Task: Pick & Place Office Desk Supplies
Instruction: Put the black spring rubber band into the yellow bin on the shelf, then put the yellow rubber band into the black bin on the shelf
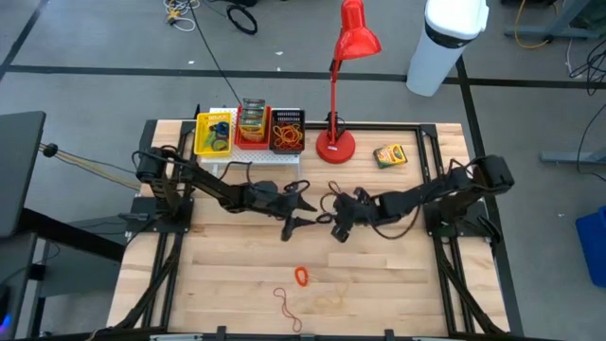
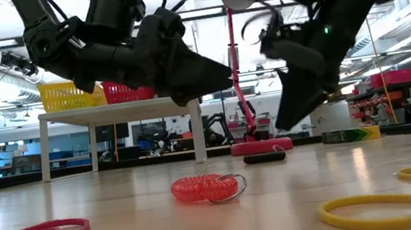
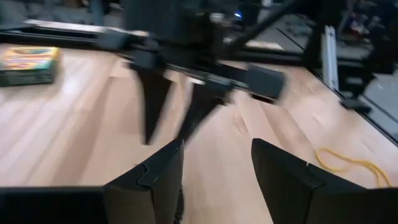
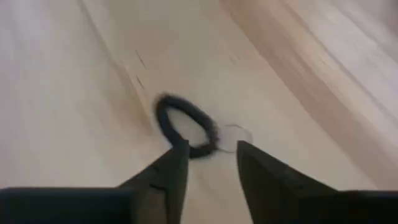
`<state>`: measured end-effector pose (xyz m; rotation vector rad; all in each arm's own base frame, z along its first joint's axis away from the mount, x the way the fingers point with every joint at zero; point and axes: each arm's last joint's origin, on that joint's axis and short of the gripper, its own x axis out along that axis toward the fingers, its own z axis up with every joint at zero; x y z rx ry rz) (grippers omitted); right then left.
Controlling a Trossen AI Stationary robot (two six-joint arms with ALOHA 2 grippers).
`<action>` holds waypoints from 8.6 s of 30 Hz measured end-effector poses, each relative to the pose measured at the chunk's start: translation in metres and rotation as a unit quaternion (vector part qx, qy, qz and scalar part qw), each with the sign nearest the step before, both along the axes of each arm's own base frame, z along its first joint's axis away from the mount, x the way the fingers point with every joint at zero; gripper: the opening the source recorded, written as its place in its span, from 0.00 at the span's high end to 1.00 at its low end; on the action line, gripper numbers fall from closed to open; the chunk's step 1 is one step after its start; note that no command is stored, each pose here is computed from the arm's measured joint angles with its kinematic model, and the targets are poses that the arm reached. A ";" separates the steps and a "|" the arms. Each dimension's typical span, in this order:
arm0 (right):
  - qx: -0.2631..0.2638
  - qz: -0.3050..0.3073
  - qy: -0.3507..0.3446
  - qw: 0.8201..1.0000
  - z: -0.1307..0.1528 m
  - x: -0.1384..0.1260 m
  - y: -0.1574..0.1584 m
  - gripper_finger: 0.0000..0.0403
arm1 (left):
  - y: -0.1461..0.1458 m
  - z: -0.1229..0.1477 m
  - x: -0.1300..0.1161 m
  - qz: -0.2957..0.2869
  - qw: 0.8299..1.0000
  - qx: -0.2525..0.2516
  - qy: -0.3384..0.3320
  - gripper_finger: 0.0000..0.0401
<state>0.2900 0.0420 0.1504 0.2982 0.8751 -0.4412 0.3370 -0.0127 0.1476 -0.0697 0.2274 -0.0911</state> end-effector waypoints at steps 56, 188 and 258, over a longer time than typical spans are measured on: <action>-0.194 0.303 -0.074 0.930 0.018 0.010 0.012 0.99 | 0.010 -0.017 -0.006 0.035 0.995 -0.002 0.093 0.35; -0.035 0.285 0.060 0.956 0.038 0.006 0.178 0.70 | -0.005 0.048 -0.180 0.056 0.991 0.032 -0.113 0.97; -0.256 0.038 -0.175 0.950 0.165 0.116 -0.168 1.00 | -0.005 0.048 -0.180 0.055 0.992 0.032 -0.110 0.97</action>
